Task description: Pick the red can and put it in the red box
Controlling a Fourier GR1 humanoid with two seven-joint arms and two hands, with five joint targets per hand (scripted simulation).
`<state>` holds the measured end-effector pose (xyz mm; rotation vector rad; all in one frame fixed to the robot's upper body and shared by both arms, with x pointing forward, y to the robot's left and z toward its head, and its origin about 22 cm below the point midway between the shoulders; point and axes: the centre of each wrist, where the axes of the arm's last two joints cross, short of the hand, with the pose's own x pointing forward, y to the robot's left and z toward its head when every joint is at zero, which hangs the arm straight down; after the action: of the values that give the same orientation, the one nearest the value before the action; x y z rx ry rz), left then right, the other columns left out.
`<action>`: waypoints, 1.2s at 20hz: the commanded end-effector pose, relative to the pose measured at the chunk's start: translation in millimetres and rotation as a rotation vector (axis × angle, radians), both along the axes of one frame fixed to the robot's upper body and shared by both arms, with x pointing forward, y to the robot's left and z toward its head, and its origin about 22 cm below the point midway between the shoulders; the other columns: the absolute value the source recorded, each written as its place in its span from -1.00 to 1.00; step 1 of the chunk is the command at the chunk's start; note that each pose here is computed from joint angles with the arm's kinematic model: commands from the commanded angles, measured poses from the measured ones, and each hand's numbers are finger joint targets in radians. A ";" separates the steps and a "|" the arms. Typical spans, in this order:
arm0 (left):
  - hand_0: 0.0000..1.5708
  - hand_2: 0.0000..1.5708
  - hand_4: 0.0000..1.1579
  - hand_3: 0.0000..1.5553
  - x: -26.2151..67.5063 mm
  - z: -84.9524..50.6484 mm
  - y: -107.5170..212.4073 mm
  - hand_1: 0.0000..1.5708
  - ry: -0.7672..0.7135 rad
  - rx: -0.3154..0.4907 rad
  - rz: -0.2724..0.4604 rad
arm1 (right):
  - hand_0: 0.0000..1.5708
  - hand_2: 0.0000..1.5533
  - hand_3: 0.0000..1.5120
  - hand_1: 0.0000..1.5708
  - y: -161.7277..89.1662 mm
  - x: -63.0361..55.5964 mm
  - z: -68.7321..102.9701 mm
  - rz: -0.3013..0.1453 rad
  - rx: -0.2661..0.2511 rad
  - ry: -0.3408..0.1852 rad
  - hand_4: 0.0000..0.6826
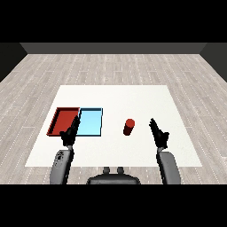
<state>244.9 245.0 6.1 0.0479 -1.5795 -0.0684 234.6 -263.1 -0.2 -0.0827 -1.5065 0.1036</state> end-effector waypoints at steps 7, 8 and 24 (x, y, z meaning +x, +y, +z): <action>-1.00 -1.00 -1.00 -1.00 2.9 23.8 0.0 -1.00 -0.323 -0.040 0.043 | -1.00 -1.00 -1.00 -1.00 24.9 18.0 23.5 0.079 0.158 -0.280 -1.00; -1.00 -1.00 -1.00 -1.00 -3.2 17.5 0.7 -1.00 -0.344 -0.038 0.053 | -1.00 -1.00 -1.00 -1.00 23.6 15.6 16.6 0.049 0.156 -0.301 -1.00; -1.00 -1.00 -1.00 -1.00 -18.4 -5.7 17.8 -1.00 -0.397 -0.063 0.049 | -1.00 -1.00 -1.00 -1.00 11.1 10.8 4.3 0.070 0.165 -0.345 -1.00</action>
<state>233.1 257.1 6.3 0.0476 -1.9612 0.0225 240.2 -266.7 -2.4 0.0973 -1.8418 0.0238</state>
